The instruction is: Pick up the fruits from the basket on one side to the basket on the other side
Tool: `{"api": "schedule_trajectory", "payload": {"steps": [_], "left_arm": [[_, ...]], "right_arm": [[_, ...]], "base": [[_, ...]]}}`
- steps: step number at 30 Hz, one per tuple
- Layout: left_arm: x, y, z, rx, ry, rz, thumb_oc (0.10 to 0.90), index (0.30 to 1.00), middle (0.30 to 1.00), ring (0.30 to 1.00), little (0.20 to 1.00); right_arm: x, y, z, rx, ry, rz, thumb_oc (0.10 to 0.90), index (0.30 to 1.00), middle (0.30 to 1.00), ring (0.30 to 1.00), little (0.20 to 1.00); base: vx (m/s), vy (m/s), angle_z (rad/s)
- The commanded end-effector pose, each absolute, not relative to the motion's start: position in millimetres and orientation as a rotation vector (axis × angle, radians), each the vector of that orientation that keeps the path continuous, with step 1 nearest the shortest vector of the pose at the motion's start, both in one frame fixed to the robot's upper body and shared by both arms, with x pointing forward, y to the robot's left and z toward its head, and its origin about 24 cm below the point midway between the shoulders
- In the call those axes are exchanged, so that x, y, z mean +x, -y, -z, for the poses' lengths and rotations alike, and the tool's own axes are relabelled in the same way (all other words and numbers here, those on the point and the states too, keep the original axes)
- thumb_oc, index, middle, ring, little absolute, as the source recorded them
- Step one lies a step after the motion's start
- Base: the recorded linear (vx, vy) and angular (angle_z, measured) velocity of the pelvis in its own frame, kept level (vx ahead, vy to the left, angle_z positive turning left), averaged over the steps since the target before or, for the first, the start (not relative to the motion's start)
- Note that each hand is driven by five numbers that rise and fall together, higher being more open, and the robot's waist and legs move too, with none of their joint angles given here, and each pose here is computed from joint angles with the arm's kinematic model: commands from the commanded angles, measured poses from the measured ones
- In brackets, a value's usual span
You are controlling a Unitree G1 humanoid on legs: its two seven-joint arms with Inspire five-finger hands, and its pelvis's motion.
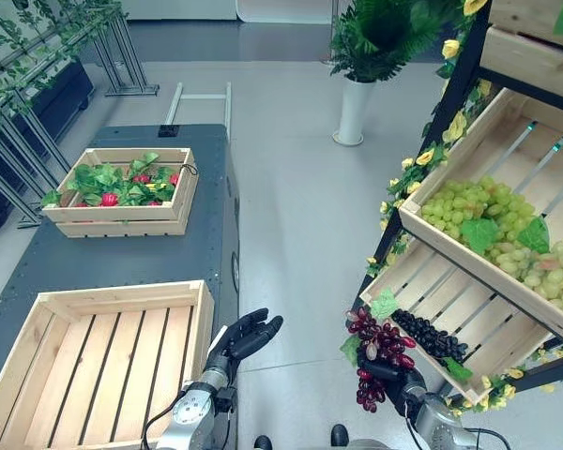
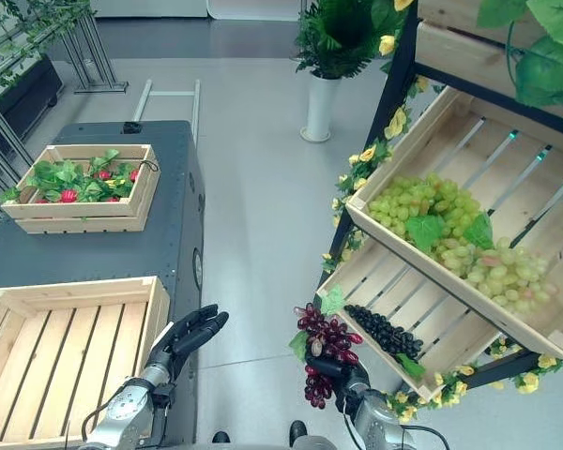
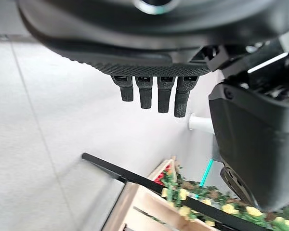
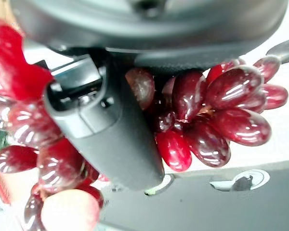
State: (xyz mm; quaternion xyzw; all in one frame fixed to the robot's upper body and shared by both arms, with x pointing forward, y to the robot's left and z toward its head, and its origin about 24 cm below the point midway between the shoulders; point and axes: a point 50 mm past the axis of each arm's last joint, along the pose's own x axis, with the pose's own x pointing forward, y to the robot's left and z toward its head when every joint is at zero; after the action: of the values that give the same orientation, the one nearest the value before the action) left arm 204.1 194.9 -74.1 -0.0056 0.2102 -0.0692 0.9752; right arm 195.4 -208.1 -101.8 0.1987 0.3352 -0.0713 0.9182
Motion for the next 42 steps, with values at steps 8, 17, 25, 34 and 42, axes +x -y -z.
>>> {"api": "schedule_trajectory", "payload": {"steps": [8,17,25,34,42], "left_arm": [[274,-168,11,0.127,-0.137,0.326,0.800,0.900,0.900,0.900,0.900],[287,-149,-16,0.179,0.000,0.407,0.800,0.900,0.900,0.900,0.900],[286,-145,-22,0.180,0.016,0.435,0.800,0.900,0.900,0.900,0.900],[276,-146,-21,0.182,0.012,0.456,0.800,0.900,0.900,0.900,0.900],[273,-148,-28,0.168,0.049,0.456,0.800,0.900,0.900,0.900,0.900]], "right_arm": [[310,291,-47,0.312,-0.036,0.290,0.400,0.300,0.300,0.300,0.300],[319,320,-102,0.196,0.138,0.313,0.400,0.300,0.300,0.300,0.300],[319,348,-150,0.105,0.273,0.420,0.400,0.300,0.300,0.300,0.300],[313,381,-213,-0.026,0.389,0.531,0.400,0.300,0.300,0.300,0.300],[310,396,-257,-0.187,0.402,0.609,0.400,0.300,0.300,0.300,0.300]], "base": [[-0.14,0.014,0.01],[-0.05,0.015,-0.02],[0.00,-0.003,-0.01],[0.06,0.008,-0.04],[0.04,0.020,-0.04]]}}
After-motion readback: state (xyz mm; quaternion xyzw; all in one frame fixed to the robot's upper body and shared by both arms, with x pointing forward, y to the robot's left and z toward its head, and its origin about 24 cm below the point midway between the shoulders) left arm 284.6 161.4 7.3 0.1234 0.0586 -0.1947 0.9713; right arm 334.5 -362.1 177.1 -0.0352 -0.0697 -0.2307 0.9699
